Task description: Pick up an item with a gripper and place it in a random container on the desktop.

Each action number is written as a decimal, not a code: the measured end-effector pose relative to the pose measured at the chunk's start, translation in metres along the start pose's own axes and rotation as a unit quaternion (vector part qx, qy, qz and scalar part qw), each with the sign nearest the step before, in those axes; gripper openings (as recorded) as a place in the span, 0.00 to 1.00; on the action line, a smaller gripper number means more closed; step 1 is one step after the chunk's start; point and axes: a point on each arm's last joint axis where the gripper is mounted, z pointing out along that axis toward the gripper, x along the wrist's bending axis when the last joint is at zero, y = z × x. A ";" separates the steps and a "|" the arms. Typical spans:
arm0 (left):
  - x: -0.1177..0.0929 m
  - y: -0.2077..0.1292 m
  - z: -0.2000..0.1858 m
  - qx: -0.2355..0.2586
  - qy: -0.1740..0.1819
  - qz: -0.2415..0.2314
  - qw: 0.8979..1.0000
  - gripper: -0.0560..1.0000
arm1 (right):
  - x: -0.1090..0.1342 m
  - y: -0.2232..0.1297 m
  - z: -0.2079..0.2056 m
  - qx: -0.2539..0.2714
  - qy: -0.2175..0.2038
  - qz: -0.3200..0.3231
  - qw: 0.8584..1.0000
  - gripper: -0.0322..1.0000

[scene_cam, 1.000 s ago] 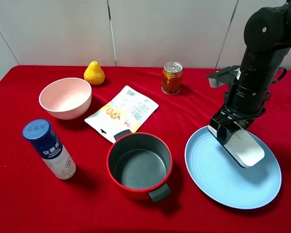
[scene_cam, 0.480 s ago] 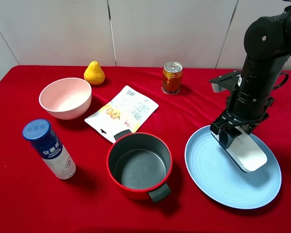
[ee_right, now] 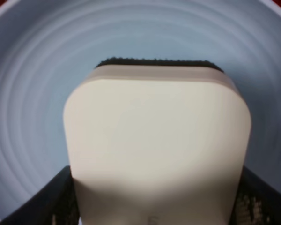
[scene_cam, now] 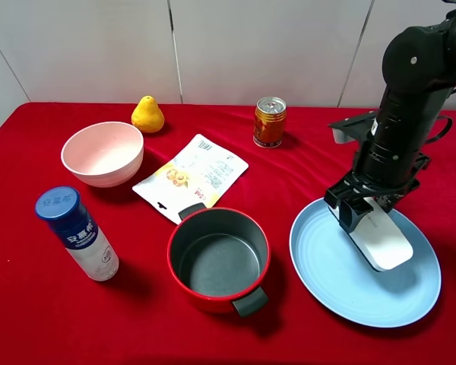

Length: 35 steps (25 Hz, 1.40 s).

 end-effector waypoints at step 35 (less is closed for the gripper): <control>0.000 0.000 0.000 0.000 0.000 0.000 1.000 1.00 | 0.008 0.010 -0.059 -0.010 0.048 0.046 0.998 0.70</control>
